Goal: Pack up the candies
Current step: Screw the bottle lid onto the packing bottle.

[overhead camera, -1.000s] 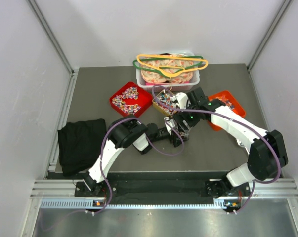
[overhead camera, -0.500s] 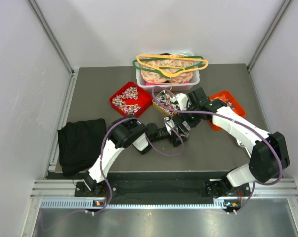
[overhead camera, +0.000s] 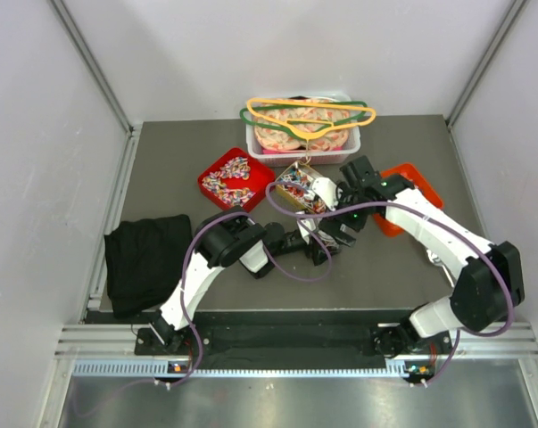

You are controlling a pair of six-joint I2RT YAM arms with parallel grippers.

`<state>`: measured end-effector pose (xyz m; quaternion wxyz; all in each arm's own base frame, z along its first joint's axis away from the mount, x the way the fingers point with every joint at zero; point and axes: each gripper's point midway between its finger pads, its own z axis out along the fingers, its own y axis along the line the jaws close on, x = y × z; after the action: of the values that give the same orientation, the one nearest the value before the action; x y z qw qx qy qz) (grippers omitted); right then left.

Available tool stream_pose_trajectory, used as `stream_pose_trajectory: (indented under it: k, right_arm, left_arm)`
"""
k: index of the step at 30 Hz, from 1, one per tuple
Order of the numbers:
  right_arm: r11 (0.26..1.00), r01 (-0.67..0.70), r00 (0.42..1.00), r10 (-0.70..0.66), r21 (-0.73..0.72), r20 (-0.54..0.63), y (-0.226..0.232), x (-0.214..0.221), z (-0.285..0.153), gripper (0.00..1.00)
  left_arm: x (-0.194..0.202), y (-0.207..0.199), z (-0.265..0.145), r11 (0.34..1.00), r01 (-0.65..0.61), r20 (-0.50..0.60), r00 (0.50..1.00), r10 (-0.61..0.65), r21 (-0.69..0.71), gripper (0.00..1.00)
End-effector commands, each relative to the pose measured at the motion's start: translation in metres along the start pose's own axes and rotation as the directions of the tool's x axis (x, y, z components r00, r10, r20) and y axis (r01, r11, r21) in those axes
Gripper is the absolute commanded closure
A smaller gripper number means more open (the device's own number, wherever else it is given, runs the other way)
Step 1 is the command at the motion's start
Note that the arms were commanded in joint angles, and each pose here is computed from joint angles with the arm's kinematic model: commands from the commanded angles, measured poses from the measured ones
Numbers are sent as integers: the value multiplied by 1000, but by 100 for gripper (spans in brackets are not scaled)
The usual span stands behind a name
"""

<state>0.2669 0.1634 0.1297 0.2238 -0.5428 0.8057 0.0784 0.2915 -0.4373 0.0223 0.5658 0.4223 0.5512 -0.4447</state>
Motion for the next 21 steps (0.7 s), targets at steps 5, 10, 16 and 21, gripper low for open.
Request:
stream_pose_trajectory:
  k: [5, 10, 16, 21]
  right_arm:
    - [974, 213, 977, -212, -72, 20, -12, -34, 0, 1]
    - [959, 246, 969, -247, -139, 12, -6, -39, 5, 1]
    - [949, 270, 962, -273, -161, 7, 0, -39, 5, 1]
    - [962, 253, 967, -256, -103, -9, -9, -35, 11, 1]
  left_arm:
    - [2, -9, -7, 999, 46, 59, 997, -46, 8, 2]
    - [1, -8, -7, 999, 47, 61, 997, -47, 7, 2]
    - [2, -9, -7, 999, 46, 59, 997, -46, 11, 2]
    - [2, -9, -7, 999, 46, 59, 997, -46, 10, 2]
